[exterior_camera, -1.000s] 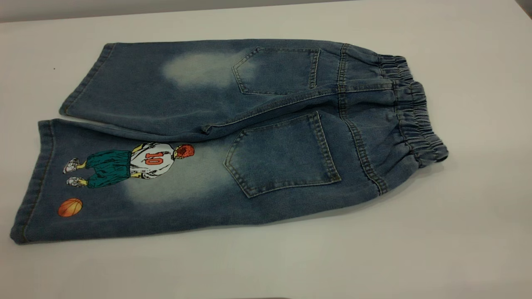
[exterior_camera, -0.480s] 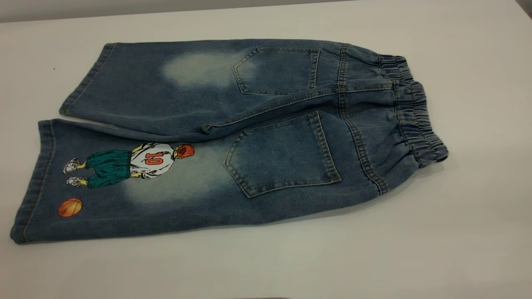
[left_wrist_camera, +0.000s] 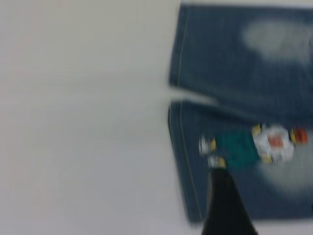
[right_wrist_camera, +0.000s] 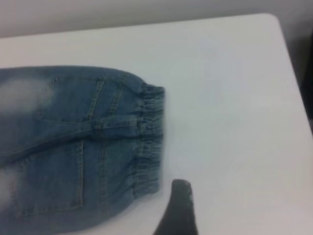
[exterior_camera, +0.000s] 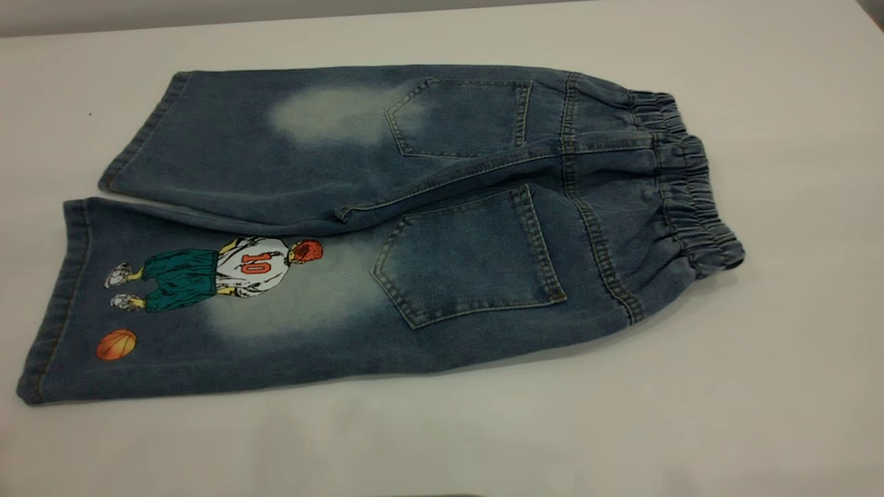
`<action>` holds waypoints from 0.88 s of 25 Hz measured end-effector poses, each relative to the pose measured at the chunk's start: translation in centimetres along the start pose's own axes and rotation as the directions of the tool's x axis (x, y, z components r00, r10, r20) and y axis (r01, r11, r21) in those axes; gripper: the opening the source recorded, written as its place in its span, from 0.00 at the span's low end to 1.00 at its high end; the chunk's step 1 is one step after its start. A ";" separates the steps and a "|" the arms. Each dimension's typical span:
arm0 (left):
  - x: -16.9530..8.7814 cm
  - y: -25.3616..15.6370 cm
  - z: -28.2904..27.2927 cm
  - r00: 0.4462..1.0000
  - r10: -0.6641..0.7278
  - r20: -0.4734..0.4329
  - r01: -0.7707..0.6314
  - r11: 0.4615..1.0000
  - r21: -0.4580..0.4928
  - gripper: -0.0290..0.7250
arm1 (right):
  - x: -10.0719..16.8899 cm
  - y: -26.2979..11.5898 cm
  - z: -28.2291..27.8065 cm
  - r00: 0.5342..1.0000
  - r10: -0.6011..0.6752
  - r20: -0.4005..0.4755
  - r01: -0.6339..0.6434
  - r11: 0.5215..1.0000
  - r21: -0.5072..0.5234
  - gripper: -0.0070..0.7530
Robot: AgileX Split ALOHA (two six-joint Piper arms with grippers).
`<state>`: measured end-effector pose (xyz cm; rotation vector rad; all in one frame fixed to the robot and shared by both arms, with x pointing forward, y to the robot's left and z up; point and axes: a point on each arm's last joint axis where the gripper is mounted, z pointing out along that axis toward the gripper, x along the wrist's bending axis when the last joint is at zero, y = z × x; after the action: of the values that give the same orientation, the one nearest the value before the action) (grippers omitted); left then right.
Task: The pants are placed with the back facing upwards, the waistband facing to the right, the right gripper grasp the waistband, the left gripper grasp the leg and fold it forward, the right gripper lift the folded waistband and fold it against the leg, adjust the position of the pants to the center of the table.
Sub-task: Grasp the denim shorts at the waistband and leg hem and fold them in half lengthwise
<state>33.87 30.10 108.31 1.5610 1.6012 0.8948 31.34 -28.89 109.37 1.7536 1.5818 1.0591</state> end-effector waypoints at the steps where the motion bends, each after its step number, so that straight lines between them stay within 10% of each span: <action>1: -0.1 0.6 0.9 1.000 -0.014 0.011 0.015 1.000 -0.018 0.54 | -0.1 0.6 1.2 1.000 0.001 0.006 -0.001 1.000 0.014 0.75; 10: -0.6 1.5 9.0 0.997 -0.059 0.050 0.055 0.995 0.079 0.65 | -0.8 2.0 11.4 0.991 0.125 0.035 -0.130 0.965 0.228 0.80; 22: -0.5 -0.1 14.6 0.994 -0.108 0.018 0.103 0.977 0.187 0.78 | -1.5 -2.1 21.2 0.963 0.262 0.070 -0.258 0.806 0.533 0.80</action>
<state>46.49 29.59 100.90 1.5900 1.7717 0.6789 47.89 -27.79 95.89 2.4019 1.8000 0.7714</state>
